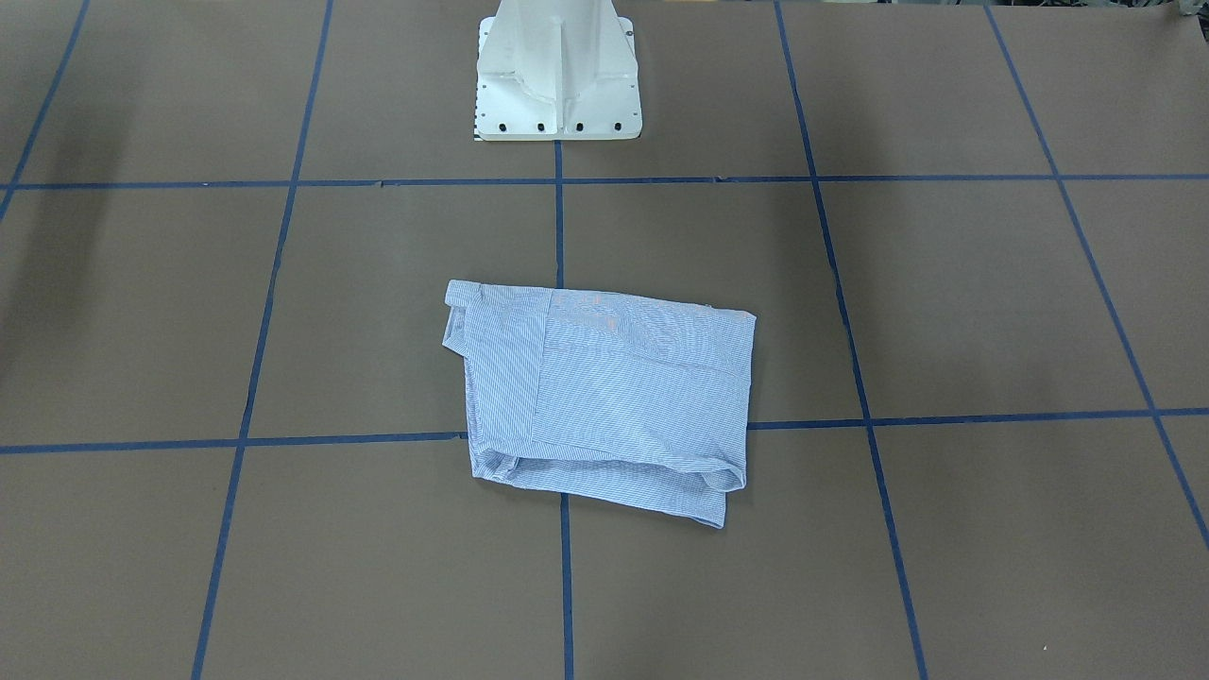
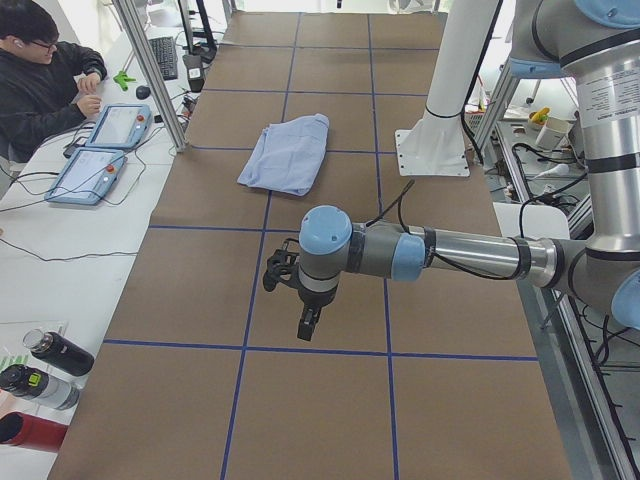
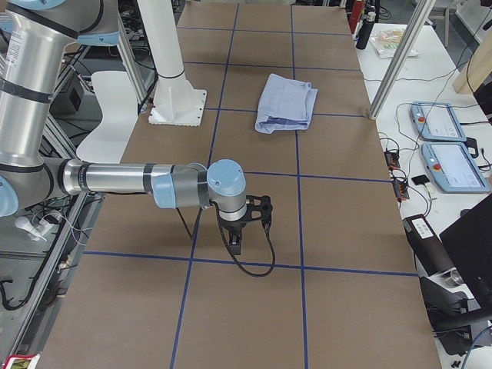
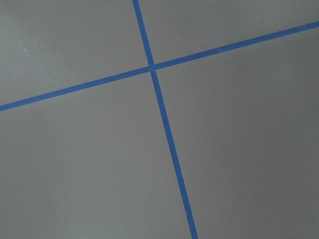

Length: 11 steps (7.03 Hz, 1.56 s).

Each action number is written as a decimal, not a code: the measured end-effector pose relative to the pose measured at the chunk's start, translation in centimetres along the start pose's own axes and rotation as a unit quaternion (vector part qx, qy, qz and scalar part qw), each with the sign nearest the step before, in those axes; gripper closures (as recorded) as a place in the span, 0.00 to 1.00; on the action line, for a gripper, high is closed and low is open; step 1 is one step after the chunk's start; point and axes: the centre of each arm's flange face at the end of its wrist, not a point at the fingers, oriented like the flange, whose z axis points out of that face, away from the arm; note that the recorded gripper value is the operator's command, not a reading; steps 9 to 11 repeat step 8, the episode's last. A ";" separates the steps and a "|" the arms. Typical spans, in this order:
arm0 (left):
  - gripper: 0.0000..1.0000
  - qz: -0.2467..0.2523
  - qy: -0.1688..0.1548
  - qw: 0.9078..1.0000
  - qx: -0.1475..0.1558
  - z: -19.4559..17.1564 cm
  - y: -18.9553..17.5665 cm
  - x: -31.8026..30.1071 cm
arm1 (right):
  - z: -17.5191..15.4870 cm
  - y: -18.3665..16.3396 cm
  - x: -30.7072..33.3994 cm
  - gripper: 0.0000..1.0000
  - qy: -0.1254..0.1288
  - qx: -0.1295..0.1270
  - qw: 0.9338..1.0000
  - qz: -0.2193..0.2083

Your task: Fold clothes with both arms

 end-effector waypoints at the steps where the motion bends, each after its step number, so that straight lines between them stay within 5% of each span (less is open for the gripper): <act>1: 0.00 0.002 0.001 1.000 0.001 -0.1 0.0 0.1 | 0.1 -0.1 0.1 0.00 0.000 0.000 1.000 0.000; 11: 0.00 0.006 0.001 1.000 0.004 -0.4 0.0 0.4 | -0.1 -0.9 -0.2 0.00 -0.001 0.004 1.000 0.019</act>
